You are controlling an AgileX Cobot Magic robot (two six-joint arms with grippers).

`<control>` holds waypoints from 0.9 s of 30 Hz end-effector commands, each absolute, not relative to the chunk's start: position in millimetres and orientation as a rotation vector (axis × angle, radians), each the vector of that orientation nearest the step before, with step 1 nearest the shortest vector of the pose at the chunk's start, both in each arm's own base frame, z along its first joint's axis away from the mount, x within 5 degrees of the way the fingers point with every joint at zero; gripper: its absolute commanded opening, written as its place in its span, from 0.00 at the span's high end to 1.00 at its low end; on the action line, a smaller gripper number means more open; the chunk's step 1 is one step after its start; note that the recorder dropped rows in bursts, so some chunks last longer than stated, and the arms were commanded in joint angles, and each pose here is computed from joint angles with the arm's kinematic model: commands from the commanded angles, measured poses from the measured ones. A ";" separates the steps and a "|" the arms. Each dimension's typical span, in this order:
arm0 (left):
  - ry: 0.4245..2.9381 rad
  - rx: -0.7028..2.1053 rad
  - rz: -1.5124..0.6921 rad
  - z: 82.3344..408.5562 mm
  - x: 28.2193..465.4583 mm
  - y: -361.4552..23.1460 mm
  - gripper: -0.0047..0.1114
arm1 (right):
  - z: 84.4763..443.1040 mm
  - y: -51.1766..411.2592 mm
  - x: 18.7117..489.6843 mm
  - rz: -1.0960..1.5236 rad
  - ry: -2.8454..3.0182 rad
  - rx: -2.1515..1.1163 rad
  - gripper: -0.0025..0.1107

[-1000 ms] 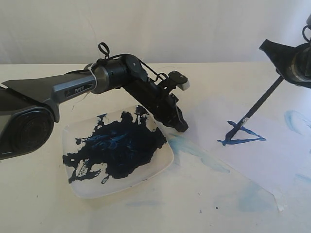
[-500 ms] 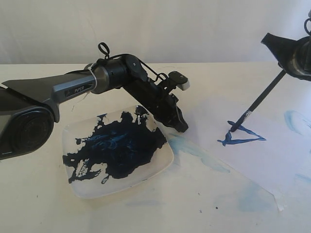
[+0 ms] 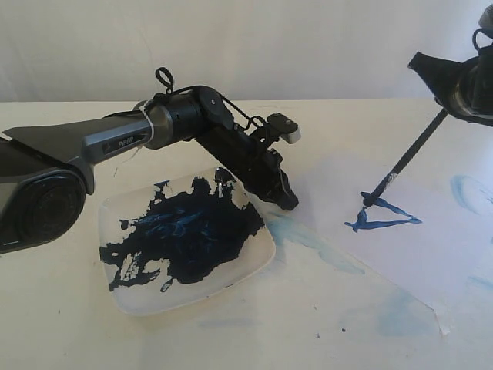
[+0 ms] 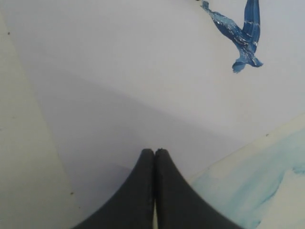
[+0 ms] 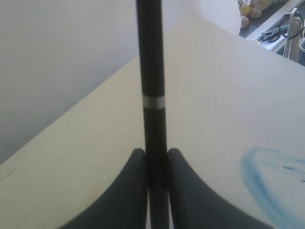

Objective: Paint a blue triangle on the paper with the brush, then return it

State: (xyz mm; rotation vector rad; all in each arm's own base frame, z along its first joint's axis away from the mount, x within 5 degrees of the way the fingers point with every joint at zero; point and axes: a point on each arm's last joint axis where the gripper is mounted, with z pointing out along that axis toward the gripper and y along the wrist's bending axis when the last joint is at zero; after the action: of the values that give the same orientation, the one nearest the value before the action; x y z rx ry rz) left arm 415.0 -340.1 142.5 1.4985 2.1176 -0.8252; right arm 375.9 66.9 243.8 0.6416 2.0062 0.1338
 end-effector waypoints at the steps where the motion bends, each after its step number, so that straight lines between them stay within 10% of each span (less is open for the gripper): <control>1: 2.129 1.517 -0.852 143.2 412.4 -339.4 0.96 | 243.7 66.2 378.9 0.127 2.001 0.639 0.98; 27: 2.129 1.517 -0.852 143.2 412.4 -339.4 0.96 | 260.2 71.6 378.9 0.186 1.974 0.559 0.98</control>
State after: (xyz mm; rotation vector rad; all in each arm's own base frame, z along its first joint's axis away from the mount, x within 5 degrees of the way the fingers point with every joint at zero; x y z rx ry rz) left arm 415.0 -340.1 142.5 1.4985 2.1176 -0.8252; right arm 379.8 71.2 249.0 0.5848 2.0011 0.1668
